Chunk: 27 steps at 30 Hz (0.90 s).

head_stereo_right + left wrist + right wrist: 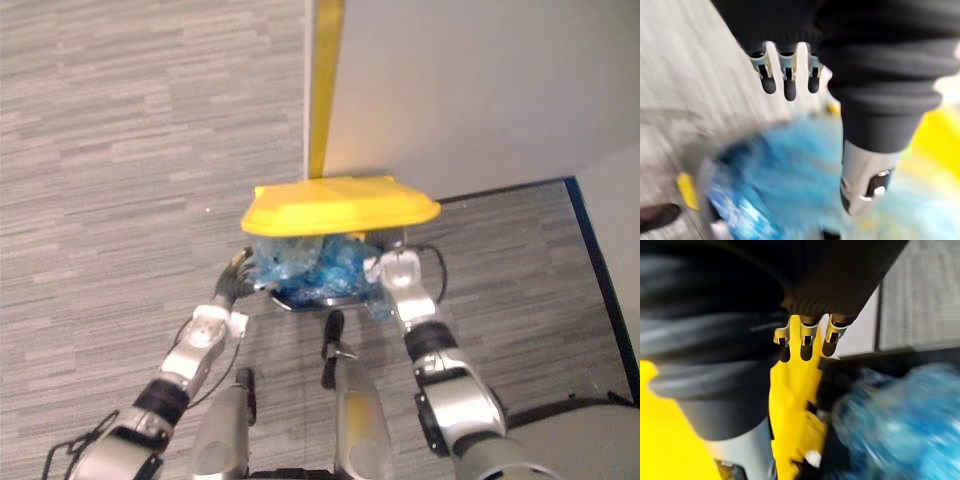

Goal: Gather rubbish on tea table into small bin, then transfer packed bag to large trash can.

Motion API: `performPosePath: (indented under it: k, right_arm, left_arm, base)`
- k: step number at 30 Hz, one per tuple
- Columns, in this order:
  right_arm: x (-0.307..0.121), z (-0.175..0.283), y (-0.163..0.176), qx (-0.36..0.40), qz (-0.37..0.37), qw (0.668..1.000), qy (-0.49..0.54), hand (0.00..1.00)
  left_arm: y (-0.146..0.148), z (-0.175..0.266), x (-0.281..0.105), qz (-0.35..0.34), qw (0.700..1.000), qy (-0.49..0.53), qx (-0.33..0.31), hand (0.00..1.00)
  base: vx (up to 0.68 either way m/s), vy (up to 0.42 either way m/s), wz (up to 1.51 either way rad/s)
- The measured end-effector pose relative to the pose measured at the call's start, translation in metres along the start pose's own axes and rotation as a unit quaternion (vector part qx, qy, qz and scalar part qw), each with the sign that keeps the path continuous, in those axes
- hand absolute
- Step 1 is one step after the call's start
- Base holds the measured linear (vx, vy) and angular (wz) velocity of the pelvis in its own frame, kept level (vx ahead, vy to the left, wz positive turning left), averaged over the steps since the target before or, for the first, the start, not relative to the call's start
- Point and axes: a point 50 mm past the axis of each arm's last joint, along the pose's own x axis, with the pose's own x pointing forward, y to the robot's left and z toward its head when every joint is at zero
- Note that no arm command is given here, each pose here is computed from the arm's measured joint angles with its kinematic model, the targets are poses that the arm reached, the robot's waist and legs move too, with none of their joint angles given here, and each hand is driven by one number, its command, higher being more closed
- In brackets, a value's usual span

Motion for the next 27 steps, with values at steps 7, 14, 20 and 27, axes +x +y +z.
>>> performPosePath:
  k: [7, 14, 20, 27]
  right_arm:
    - [-0.021, -0.038, 0.014, 0.0, 0.024, 0.998, 0.05, 0.0]
    - [-0.075, -0.114, 0.035, -0.002, 0.062, 0.984, 0.168, 0.0]
    - [-0.156, -0.2, 0.034, 0.029, 0.032, 0.933, 0.358, 0.0]
    - [-0.193, -0.234, 0.015, 0.053, -0.027, 0.886, 0.46, 0.0]
  left_arm:
    - [0.031, -0.078, -0.043, 0.038, 0.989, 0.14, -0.016, 0.0]
    - [0.043, -0.146, -0.093, 0.06, 0.951, 0.303, 0.006, 0.0]
    - [0.049, -0.154, -0.101, 0.091, 0.938, 0.334, 0.007, 0.0]
    - [0.0, -0.161, -0.101, 0.054, 0.933, 0.353, -0.043, 0.0]
  base:
    - [-0.06, 0.017, -0.05]
    - [-0.09, 0.044, -0.32]
    - [0.0, -0.091, -0.25]
    - [0.03, -0.021, -0.29]
